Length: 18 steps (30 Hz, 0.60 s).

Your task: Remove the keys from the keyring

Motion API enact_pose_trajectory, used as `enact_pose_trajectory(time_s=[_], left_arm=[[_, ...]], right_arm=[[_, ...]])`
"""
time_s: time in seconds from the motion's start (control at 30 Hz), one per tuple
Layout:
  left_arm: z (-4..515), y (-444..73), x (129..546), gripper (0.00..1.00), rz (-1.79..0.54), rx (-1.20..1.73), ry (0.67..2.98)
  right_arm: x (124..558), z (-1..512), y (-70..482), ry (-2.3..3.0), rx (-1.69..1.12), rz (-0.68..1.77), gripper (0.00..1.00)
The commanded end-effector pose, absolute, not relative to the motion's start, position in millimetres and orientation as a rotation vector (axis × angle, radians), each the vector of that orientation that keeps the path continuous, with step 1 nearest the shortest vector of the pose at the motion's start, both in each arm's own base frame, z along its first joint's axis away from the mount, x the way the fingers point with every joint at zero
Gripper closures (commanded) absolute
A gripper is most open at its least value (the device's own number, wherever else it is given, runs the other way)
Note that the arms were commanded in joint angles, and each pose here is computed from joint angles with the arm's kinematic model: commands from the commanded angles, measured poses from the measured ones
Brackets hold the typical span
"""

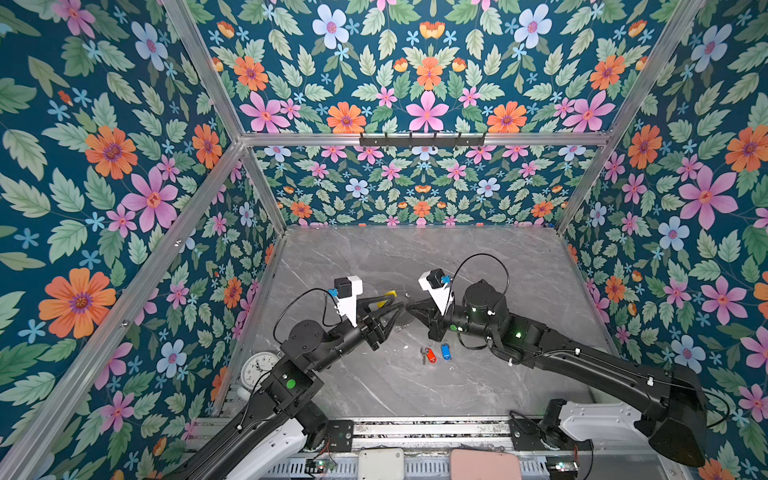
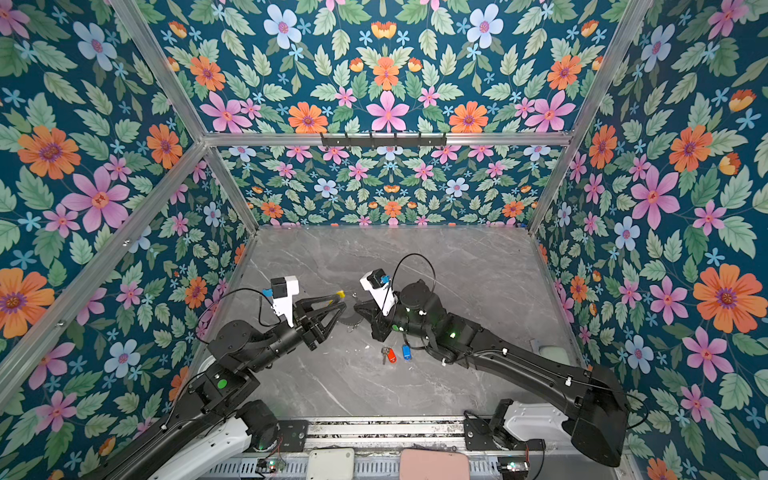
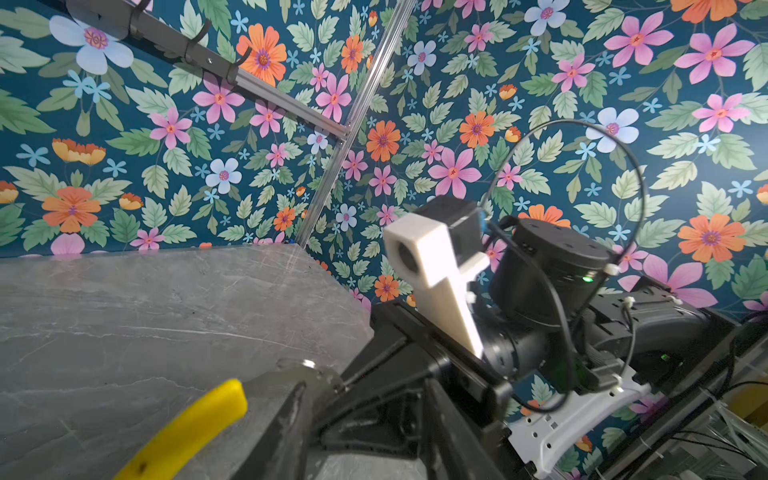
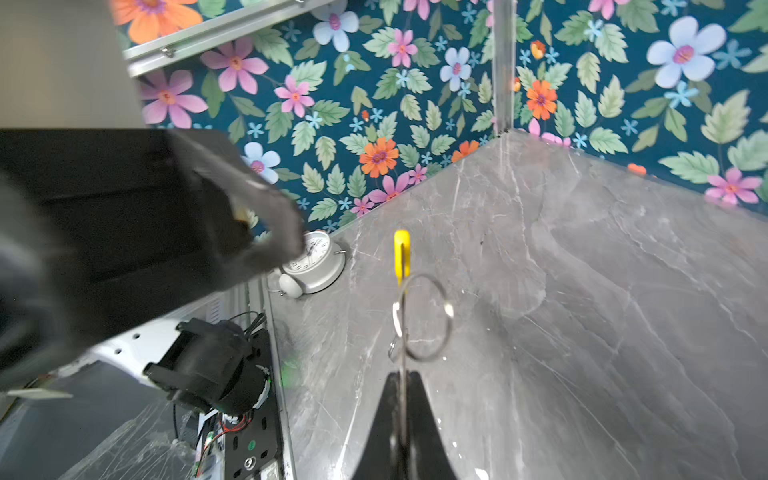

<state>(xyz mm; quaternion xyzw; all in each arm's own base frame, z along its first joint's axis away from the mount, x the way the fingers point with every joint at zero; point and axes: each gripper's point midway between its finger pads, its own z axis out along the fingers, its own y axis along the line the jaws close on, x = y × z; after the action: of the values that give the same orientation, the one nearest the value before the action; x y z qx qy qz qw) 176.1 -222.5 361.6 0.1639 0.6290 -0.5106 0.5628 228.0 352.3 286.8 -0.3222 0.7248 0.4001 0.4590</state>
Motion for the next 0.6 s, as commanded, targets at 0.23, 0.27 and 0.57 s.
enact_pose_trajectory(time_s=[0.23,0.27,0.57], left_arm=[[398.7,-197.3,162.2,0.0,-1.12,0.387,1.34],[399.1,-196.1,161.3,0.0,-1.12,0.386,1.335],[390.5,-195.6,161.6,0.0,-1.119,0.383,1.353]], right_arm=[[219.8,226.4,374.1,2.092,-0.897,1.277,1.0],[218.8,216.7,376.5,2.135,-0.907,1.287,1.0],[215.5,135.7,387.8,2.456,-0.95,1.292,1.0]])
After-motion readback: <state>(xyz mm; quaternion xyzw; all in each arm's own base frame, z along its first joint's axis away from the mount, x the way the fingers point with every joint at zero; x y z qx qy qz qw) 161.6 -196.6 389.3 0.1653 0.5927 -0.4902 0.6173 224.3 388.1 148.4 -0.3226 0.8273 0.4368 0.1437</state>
